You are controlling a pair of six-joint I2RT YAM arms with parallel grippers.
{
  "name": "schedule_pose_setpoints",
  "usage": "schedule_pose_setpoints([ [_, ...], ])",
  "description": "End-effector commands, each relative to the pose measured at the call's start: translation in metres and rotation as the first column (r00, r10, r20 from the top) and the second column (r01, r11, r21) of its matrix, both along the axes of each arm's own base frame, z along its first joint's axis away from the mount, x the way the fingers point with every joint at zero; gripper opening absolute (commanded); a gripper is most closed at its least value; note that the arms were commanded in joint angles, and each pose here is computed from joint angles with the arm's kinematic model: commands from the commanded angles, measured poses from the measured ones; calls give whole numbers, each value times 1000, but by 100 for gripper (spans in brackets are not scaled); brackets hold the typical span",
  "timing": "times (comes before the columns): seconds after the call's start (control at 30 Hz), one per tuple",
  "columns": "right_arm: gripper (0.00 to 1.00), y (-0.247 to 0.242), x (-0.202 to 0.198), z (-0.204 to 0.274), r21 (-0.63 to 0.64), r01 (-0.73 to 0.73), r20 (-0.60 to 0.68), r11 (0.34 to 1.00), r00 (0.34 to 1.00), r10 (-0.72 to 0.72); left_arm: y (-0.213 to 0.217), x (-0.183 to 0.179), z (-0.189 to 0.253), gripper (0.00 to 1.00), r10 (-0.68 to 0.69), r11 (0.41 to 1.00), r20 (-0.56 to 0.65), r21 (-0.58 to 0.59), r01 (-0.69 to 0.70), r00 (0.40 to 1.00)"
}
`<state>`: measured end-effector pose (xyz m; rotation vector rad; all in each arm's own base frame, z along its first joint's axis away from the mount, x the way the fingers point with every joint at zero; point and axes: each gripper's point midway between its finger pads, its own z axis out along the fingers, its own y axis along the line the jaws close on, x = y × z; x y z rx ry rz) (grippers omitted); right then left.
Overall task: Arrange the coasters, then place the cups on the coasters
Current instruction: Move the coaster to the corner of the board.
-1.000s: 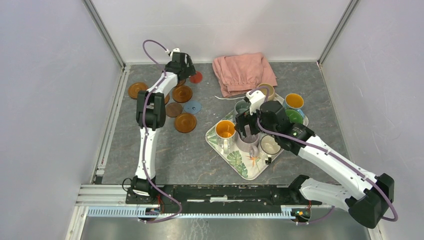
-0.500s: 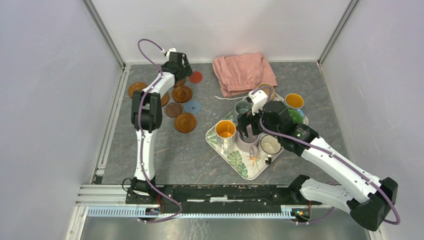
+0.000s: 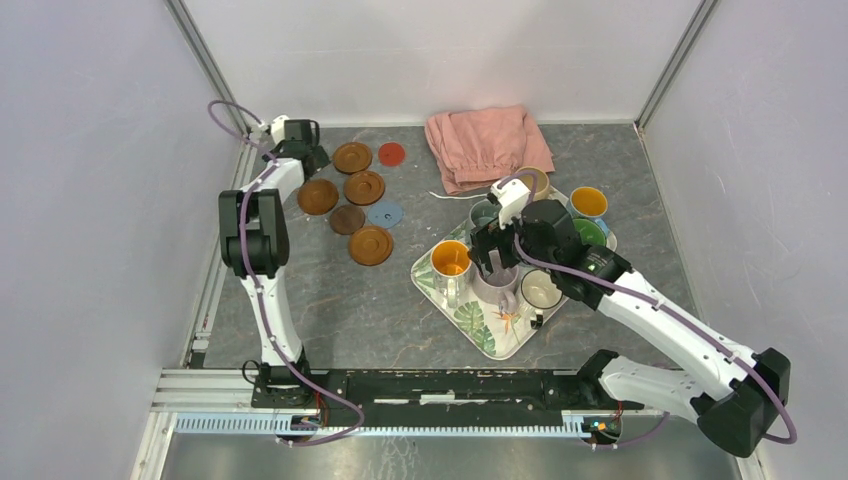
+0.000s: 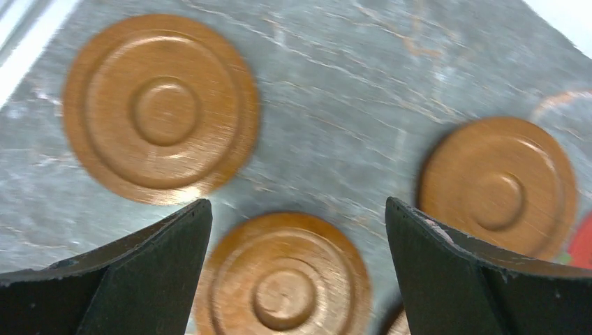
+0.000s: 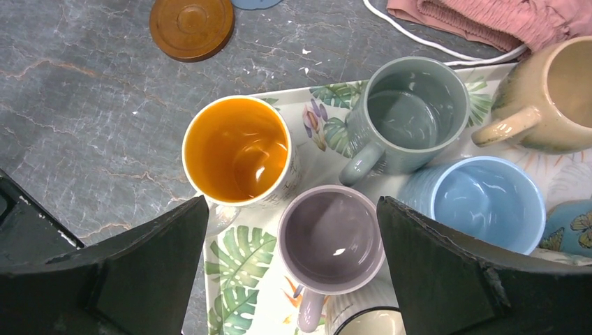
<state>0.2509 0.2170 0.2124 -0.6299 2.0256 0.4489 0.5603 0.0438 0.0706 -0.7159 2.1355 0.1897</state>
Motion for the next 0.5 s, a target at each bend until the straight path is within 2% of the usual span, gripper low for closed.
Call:
schedule_pose_setpoints([
  [0.0, 98, 9, 6, 7, 24, -28, 32, 999, 999, 27, 38, 6, 30, 100, 121, 993, 109, -19, -119, 987],
  [0.2, 98, 7, 9, 1, 6, -18, 32, 1000, 999, 18, 56, 26, 14, 100, 118, 993, 87, -30, -116, 989],
  [0.47, 98, 8, 16, -3, -19, 4, 26, 1000, 1000, -4, 45, 65, -10, 100, 42, 993, 79, -113, -33, 996],
])
